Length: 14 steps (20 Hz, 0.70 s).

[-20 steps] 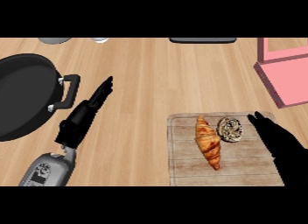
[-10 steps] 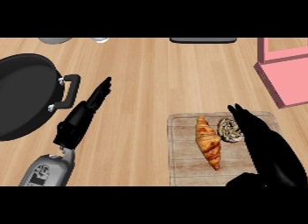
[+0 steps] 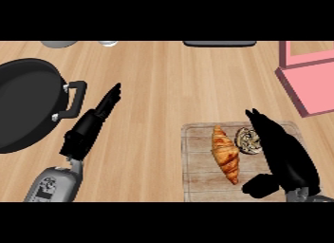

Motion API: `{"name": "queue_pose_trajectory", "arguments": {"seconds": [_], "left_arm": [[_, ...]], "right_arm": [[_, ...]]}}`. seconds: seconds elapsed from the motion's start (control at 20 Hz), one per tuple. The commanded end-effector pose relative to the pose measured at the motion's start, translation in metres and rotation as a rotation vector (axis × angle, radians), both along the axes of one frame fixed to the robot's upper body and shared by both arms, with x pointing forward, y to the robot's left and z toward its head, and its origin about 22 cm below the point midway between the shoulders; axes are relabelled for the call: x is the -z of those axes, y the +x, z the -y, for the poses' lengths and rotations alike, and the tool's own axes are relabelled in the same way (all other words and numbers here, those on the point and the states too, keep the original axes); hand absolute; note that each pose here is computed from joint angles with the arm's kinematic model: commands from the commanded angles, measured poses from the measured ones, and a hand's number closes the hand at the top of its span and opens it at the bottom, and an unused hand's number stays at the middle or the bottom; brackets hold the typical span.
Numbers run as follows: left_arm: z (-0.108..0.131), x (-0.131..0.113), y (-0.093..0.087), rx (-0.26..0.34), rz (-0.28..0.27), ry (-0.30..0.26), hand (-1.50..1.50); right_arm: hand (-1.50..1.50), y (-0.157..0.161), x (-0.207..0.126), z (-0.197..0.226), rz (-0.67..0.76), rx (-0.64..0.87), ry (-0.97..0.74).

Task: Pick the cupcake from the cutting board and place it in the cardboard box

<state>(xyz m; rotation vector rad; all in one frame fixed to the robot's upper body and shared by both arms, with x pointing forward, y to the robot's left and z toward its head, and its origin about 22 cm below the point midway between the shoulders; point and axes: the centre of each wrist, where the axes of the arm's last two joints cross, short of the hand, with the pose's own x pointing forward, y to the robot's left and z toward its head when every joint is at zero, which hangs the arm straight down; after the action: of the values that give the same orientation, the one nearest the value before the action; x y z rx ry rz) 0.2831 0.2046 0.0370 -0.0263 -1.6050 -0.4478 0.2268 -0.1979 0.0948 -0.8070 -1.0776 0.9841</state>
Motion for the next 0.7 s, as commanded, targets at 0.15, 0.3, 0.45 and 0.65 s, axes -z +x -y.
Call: {"name": "queue_pose_trajectory", "arguments": {"seconds": [0.15, 0.3, 0.45, 0.65], "left_arm": [[0.008, 0.005, -0.002, 0.004, -0.02, 0.009, 0.0], [0.0, -0.003, 0.0, -0.012, -0.001, -0.01, 0.0], [-0.012, 0.008, 0.006, -0.005, -0.012, -0.003, 0.0], [-0.007, -0.002, -0.002, 0.009, 0.0, -0.01, 0.0]], "right_arm": [[-1.5, -0.003, 0.024, -0.002, -0.01, 0.0, -0.022], [-1.5, 0.01, 0.015, 0.003, -0.033, -0.009, -0.014], [-1.5, -0.004, 0.028, -0.008, -0.066, -0.011, -0.025], [-1.5, 0.026, 0.017, 0.01, -0.09, -0.003, -0.04]]}}
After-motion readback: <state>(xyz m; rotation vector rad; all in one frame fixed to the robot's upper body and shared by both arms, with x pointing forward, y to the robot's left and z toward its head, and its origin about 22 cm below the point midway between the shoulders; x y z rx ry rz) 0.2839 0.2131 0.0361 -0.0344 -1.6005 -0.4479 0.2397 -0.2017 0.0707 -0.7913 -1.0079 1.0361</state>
